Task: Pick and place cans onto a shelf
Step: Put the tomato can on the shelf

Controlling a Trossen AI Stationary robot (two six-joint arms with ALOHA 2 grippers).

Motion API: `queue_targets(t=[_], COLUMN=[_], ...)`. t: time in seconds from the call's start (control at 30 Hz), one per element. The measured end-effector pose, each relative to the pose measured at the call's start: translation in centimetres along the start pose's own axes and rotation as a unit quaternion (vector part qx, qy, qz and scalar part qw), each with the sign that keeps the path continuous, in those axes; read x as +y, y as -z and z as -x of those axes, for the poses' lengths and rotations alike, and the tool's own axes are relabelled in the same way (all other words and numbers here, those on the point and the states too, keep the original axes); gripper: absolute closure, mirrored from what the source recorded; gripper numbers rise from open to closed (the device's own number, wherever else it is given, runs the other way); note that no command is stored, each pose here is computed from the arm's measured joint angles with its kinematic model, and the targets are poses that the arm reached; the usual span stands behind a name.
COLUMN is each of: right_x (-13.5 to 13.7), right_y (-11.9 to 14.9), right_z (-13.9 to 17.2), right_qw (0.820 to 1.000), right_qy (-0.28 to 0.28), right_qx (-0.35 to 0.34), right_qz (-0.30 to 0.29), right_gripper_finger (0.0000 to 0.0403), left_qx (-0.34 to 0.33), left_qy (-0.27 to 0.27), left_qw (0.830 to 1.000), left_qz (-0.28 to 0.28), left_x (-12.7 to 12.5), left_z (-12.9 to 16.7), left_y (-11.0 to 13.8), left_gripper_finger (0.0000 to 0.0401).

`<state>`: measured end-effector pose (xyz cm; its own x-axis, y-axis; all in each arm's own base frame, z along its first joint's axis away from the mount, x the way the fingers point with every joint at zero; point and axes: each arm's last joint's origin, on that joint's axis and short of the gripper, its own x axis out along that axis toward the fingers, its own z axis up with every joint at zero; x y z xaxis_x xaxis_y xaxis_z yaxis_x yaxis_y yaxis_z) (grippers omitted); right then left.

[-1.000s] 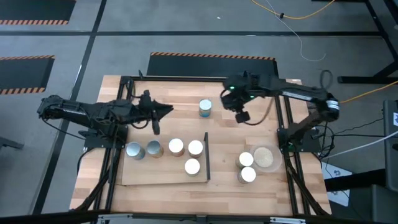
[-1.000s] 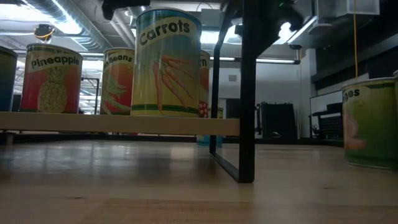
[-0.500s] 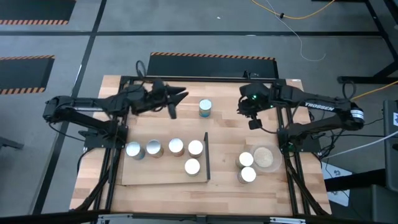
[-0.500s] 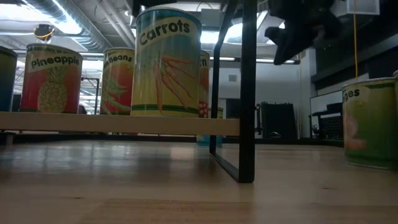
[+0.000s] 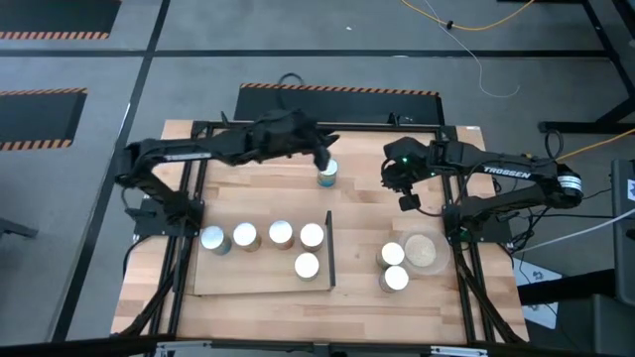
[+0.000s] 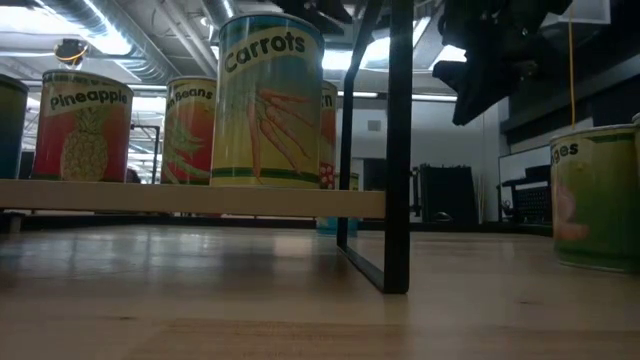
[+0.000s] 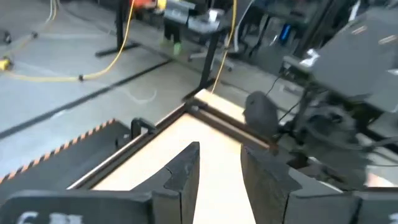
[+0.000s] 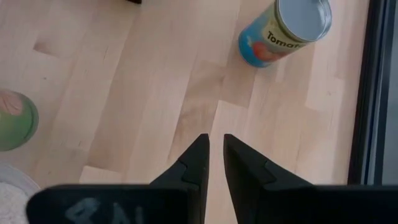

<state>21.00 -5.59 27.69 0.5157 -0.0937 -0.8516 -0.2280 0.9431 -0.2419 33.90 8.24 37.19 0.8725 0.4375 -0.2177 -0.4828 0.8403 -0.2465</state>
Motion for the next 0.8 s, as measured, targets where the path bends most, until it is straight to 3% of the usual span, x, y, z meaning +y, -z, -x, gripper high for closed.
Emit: queue_targets(t=[0.4,0.8], right_x=[0.0,0.0], right_y=[0.0,0.0], right_z=[0.0,0.0], right_qw=[1.0,1.0], right_qy=[-0.001,-0.001], right_qx=[0.001,0.002], right_qz=[-0.027,-0.027], right_gripper_finger=[0.035,0.035], left_qx=[0.153,0.241], left_qy=[-0.072,-0.097], left_qw=[0.986,0.966], left_qz=[-0.006,-0.019], left_x=[1.1,1.2], left_z=[-7.3,-9.7], left_y=[4.3,9.0], left_gripper_finger=[0.0291,0.0291])
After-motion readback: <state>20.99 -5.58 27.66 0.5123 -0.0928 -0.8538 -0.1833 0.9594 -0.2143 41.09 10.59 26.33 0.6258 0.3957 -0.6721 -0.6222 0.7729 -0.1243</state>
